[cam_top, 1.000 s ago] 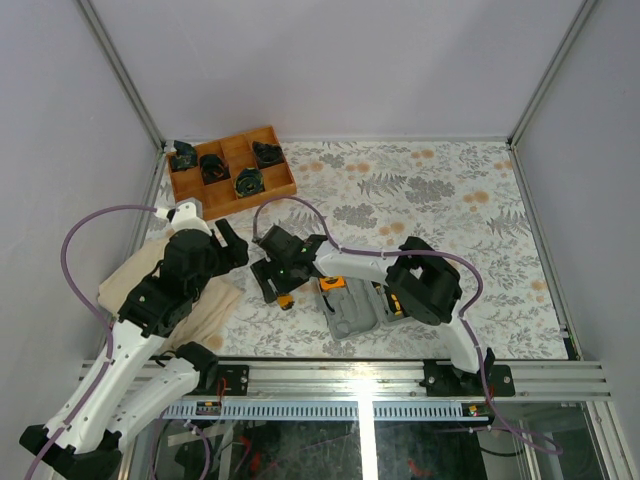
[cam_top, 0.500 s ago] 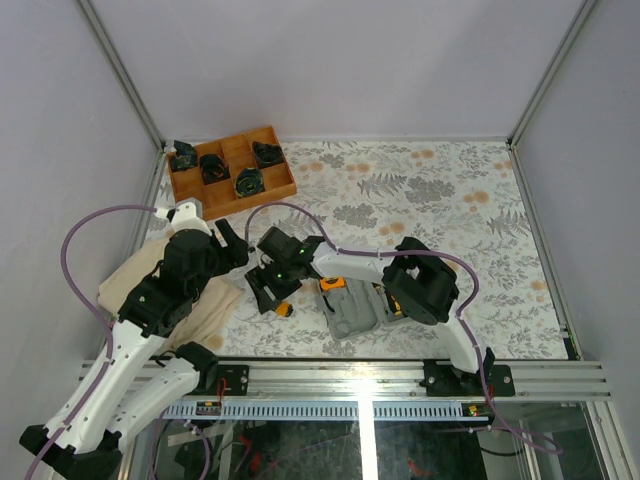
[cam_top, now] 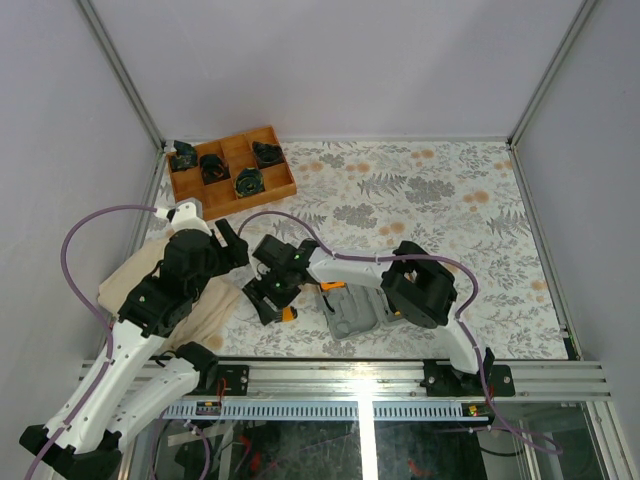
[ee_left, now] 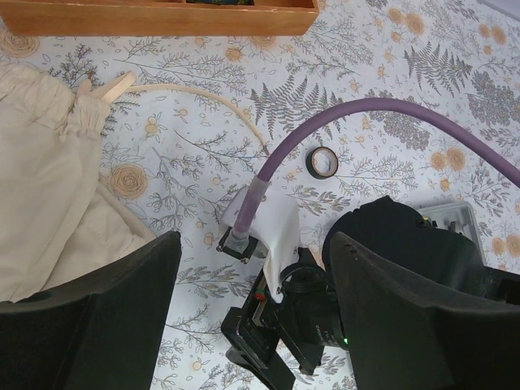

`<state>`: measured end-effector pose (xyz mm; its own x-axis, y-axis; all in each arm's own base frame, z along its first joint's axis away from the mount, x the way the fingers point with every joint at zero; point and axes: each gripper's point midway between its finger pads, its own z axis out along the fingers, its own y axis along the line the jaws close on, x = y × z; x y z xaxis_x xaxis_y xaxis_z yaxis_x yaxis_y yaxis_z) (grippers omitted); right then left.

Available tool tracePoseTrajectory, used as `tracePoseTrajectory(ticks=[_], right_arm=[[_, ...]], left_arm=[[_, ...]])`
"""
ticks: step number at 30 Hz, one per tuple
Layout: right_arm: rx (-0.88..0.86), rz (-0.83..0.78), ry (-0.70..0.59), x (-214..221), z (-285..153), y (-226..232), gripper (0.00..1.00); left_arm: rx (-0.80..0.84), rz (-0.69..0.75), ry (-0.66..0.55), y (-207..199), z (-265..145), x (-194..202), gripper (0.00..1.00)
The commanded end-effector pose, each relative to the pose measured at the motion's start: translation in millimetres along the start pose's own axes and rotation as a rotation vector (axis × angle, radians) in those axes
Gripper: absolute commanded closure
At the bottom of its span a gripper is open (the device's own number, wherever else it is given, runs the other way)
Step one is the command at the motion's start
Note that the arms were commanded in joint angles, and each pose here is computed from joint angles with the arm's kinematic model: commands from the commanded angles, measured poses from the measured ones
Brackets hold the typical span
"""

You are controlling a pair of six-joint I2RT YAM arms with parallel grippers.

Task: Sort the tools into containers
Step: Adjust the engineering item at the center of the board.

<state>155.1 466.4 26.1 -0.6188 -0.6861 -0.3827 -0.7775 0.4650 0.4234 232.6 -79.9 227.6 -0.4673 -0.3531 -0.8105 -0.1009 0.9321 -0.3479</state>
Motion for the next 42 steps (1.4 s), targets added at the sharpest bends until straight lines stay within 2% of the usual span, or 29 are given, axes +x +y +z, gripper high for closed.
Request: tracePoseTrajectory(ticks=[1, 5, 9, 16, 27, 42], right_arm=[[0.018, -0.040, -0.056, -17, -22, 11, 0.27], [0.142, 0.010, -0.189, -40, -41, 2, 0.27], [0.345, 0.192, -0.315, -44, -59, -23, 0.25], [0.442, 0.397, -0.429, -34, -63, -30, 0.20], [0.570, 0.577, -0.459, -22, -51, -23, 0.14], [0.627, 0.600, -0.354, -3, -31, -23, 0.17]], left_arm=[[0.008, 0.001, -0.033, -1, 2, -6, 0.27], [0.008, 0.003, -0.031, -1, 3, -6, 0.27], [0.011, 0.002, -0.032, -2, 3, -6, 0.27], [0.008, -0.005, -0.044, 0, 1, -8, 0.27], [0.005, -0.011, -0.055, 1, -1, -10, 0.26], [-0.023, -0.018, -0.031, 7, 8, -9, 0.25]])
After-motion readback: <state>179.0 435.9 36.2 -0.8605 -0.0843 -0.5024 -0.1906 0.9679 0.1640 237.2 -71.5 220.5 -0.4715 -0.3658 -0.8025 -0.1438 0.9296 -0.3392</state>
